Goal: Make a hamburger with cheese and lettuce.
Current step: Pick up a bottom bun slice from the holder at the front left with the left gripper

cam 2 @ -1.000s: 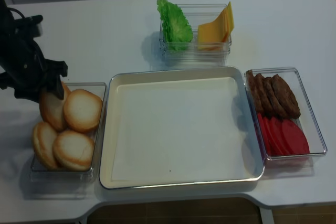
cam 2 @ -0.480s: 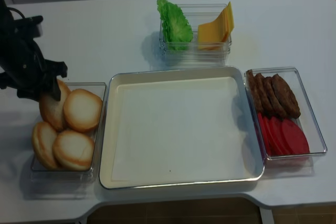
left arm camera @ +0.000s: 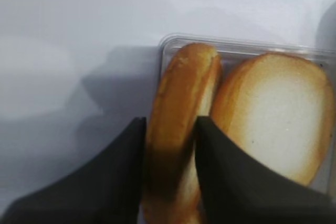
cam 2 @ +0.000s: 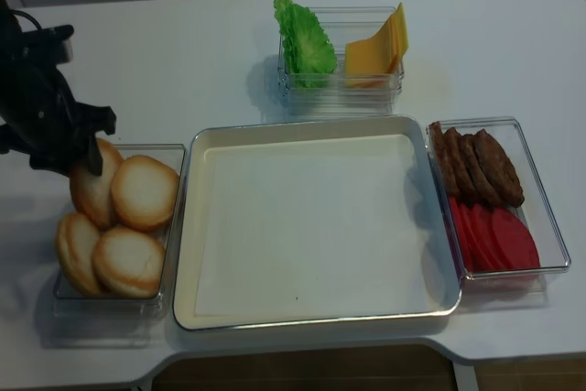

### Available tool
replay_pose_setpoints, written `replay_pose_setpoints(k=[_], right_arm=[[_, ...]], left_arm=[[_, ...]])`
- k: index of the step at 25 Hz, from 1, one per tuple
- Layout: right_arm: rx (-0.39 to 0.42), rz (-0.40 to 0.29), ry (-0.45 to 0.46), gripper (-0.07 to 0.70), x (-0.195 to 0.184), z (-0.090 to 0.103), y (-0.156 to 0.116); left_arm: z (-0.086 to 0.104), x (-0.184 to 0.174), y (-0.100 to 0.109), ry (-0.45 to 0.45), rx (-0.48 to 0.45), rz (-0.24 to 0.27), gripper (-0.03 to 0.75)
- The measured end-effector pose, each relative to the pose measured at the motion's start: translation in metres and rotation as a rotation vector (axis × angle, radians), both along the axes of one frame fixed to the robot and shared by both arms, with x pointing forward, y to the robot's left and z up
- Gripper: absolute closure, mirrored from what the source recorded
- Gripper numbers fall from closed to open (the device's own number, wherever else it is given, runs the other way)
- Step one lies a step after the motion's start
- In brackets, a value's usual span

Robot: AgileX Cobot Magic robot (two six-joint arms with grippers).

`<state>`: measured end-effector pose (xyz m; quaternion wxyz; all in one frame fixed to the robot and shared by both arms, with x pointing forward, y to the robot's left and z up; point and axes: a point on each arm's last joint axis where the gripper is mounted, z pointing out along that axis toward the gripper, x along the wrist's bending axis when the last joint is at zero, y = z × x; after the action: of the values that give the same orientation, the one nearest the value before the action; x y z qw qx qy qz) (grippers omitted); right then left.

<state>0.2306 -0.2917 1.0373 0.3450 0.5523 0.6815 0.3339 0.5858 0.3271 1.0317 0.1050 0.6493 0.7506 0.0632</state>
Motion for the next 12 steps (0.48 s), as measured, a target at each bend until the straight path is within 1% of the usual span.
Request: replay_pose_setpoints(k=[5, 12], right_arm=[[0.000, 0.000, 0.000, 0.334, 0.0000, 0.0000, 0.0000], [-0.001, -0.001, 0.000, 0.384, 0.0000, 0.0000, -0.0001]], left_arm=[[0.0005, 0.0001, 0.0002, 0.000, 0.003, -0.003, 0.594], [0.0045, -0.0018, 0.0008, -0.008, 0.014, -0.006, 0.602]])
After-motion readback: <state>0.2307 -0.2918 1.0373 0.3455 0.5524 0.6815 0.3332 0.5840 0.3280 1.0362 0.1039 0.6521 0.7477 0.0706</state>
